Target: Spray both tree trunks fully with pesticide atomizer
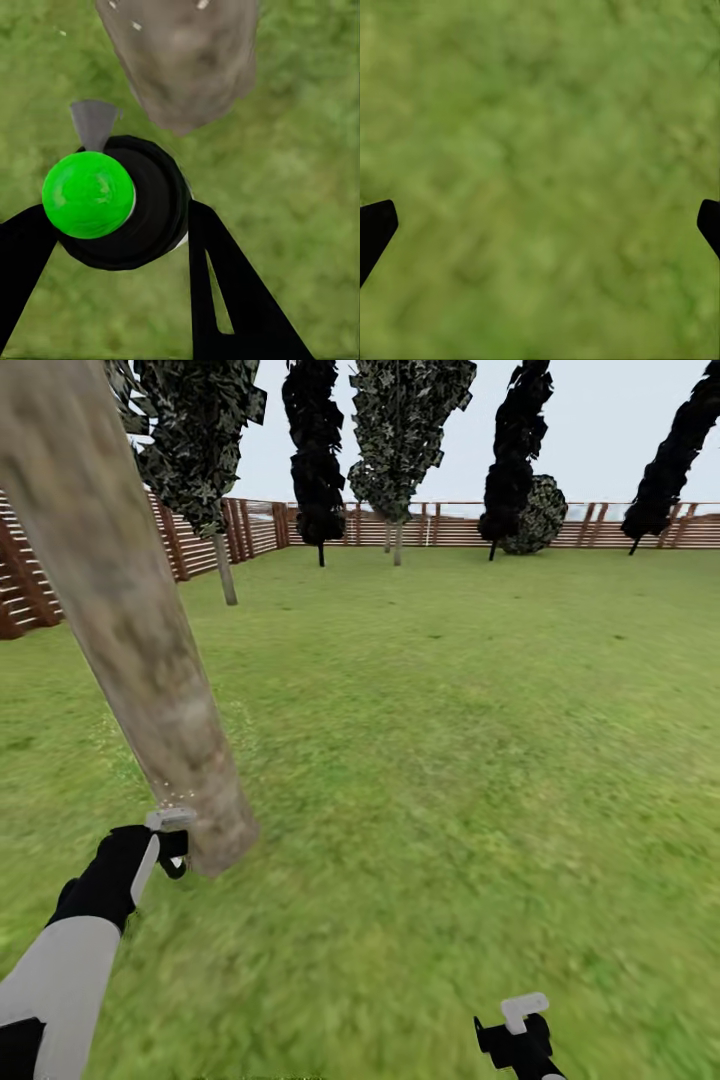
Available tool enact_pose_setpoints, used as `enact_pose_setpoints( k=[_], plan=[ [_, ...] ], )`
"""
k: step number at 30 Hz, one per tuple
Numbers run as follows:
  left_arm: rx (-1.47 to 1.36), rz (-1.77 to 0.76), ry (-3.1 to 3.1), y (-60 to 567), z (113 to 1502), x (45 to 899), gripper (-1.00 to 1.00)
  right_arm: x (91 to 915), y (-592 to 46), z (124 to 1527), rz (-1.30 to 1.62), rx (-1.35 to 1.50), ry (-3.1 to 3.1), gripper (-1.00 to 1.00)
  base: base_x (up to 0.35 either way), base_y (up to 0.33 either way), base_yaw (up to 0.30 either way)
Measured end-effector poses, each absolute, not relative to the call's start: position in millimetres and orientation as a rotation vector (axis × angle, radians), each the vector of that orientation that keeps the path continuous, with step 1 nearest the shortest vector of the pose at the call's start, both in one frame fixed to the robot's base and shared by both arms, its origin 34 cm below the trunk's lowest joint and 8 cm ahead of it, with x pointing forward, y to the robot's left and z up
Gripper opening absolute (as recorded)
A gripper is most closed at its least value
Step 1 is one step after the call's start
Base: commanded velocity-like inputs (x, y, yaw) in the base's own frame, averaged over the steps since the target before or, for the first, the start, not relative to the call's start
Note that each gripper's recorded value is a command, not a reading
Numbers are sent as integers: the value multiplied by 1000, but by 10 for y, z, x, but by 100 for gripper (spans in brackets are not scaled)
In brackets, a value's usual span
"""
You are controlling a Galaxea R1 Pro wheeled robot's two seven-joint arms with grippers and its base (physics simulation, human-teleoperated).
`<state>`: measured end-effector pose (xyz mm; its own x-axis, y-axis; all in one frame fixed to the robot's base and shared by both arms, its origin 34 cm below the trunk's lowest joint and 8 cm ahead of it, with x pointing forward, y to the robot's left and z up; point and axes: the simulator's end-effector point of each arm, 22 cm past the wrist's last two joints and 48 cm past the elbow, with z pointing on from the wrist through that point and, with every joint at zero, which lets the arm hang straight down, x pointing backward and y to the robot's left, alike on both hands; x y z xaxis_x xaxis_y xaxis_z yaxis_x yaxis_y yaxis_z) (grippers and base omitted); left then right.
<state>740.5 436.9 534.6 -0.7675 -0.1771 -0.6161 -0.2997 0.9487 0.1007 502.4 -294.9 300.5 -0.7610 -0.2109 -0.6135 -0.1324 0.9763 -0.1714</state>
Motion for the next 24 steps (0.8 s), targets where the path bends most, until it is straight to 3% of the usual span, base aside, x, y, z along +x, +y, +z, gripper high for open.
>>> enact_pose_setpoints(
  k=[8,12,15,24],
  plan=[
    [-346,219,2343,4339,6379,8054,-100,5025,-2951,3006,-154,-239,2445,100,0,0,154],
    [-368,333,2334,4893,6516,7938,-100,5024,-2974,3006,-159,-241,2445,100,0,0,1],
    [-352,339,2335,4928,6522,7932,-100,5024,-2985,3007,-161,-239,2445,100,13,-9,0],
    [-308,345,2349,4812,6484,7960,-100,5024,-2976,3006,-159,-239,2446,100,29,-256,0]
  ],
)
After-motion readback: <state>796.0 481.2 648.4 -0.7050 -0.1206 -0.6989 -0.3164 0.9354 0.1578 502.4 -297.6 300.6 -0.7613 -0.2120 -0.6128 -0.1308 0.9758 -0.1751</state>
